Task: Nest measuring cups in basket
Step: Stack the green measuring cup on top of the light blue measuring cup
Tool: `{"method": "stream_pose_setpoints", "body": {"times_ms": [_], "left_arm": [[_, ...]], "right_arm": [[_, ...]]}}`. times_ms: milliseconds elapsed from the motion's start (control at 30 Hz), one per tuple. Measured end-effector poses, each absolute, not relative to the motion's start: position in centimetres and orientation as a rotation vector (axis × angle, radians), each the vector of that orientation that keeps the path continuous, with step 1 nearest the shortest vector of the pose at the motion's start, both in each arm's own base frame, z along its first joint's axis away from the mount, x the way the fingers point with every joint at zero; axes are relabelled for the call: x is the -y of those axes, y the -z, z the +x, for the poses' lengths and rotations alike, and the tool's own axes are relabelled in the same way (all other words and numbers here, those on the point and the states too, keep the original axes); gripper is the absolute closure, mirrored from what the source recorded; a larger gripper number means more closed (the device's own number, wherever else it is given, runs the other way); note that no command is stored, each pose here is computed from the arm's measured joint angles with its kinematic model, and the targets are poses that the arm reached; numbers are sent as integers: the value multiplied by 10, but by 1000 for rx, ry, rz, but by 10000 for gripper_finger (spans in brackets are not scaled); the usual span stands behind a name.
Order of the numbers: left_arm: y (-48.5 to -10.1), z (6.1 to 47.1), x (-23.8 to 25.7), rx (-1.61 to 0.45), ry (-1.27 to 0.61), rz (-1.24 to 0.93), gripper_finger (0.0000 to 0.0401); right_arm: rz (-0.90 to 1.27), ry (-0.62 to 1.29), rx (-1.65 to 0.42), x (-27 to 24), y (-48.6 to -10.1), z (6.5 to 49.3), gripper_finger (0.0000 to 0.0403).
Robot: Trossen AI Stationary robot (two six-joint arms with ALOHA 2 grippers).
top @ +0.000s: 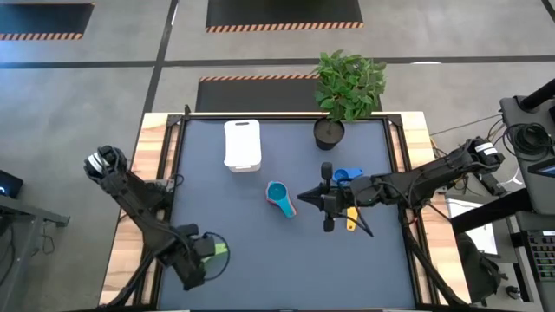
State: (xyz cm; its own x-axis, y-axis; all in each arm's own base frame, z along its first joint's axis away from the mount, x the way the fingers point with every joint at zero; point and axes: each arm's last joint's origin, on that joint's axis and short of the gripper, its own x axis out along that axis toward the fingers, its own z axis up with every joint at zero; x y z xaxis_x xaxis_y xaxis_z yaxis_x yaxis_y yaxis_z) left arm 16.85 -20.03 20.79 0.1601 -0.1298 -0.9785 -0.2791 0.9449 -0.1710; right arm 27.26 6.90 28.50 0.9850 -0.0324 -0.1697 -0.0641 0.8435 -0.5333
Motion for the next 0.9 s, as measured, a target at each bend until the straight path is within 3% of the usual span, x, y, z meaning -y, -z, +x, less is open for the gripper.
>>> {"method": "stream_pose_setpoints", "body": {"times_ms": [267, 467, 733, 900], "left_arm": [[-198, 162, 201, -1326, -176, -336, 223], [-178, 159, 200, -1325, -137, -391, 220], [-162, 152, 194, -1350, -171, -413, 244], [-159, 151, 193, -1355, -173, -413, 286]], "right_arm": [[-558, -16, -174, -69, -288, 273, 394], [-557, -16, -179, -69, -287, 273, 394], [-557, -17, -180, -69, -287, 273, 394], [-557, -17, -180, -69, -287, 273, 394]]}}
